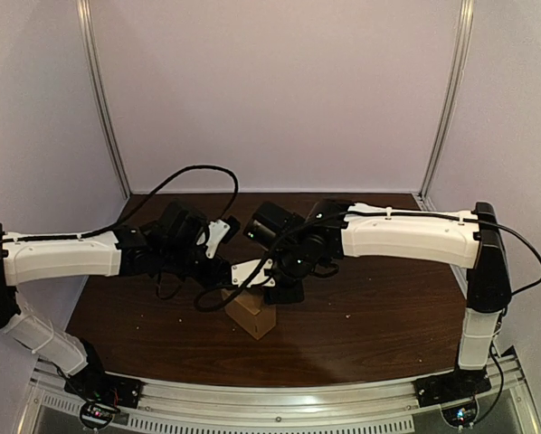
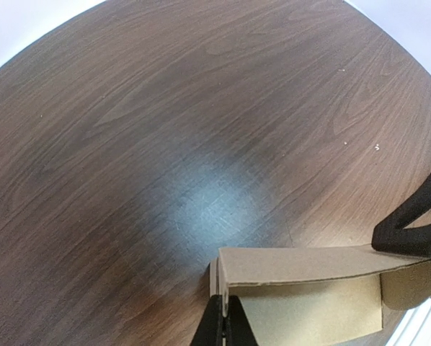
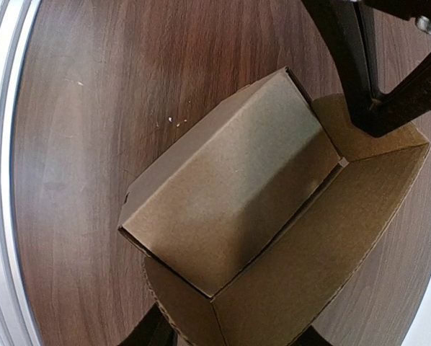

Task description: Fold the paper box

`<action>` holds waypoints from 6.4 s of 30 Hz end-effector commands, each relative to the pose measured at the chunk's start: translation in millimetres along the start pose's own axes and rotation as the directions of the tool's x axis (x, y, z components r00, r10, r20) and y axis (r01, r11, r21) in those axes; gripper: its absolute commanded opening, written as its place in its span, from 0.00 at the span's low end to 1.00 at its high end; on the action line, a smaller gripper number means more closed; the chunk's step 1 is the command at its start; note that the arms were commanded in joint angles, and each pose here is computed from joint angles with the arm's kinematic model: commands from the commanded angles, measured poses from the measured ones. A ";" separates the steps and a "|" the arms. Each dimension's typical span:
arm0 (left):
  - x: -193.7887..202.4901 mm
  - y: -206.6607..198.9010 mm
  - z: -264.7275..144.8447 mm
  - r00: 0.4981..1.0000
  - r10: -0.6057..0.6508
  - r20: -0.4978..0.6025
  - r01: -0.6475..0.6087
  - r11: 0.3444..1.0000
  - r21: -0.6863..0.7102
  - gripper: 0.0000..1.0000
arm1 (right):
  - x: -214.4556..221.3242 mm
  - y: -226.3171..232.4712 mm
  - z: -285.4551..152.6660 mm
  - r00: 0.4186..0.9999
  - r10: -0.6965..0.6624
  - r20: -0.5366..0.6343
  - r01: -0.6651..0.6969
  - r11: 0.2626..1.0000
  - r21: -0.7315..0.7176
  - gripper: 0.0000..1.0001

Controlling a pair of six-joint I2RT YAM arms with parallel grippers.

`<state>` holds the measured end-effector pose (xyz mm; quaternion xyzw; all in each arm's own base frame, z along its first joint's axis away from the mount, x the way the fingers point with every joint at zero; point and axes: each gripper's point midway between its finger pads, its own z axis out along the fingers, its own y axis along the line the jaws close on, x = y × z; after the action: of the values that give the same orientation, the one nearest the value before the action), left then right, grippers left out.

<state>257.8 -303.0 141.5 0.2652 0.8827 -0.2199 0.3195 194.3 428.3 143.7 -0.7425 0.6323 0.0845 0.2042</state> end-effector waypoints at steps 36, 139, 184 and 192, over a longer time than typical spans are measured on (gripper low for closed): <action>34.7 4.1 2.4 0.999 0.037 -0.034 -0.036 0.999 0.019 0.00 | 2.4 -8.1 11.7 0.996 0.046 -0.080 -0.039 0.995 0.092 0.41; 46.0 21.9 -35.5 0.948 0.067 0.312 -0.074 0.997 0.009 0.17 | -14.1 9.3 23.3 0.822 -0.389 -0.417 0.568 0.614 0.548 0.51; -0.8 18.9 -21.6 0.998 0.047 0.033 -0.043 0.993 -0.113 0.36 | -56.7 22.9 -43.4 0.934 0.214 0.286 -0.124 0.946 -0.301 0.36; 20.2 25.5 -19.4 0.999 0.036 -0.007 -0.037 0.991 -0.126 0.34 | -65.4 30.4 -25.9 0.947 0.157 0.279 -0.074 0.955 -0.287 0.31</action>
<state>260.1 -271.3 147.5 0.2546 0.8878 -0.1597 0.3485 151.3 460.9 191.0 -0.6893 0.6344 0.3001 0.1798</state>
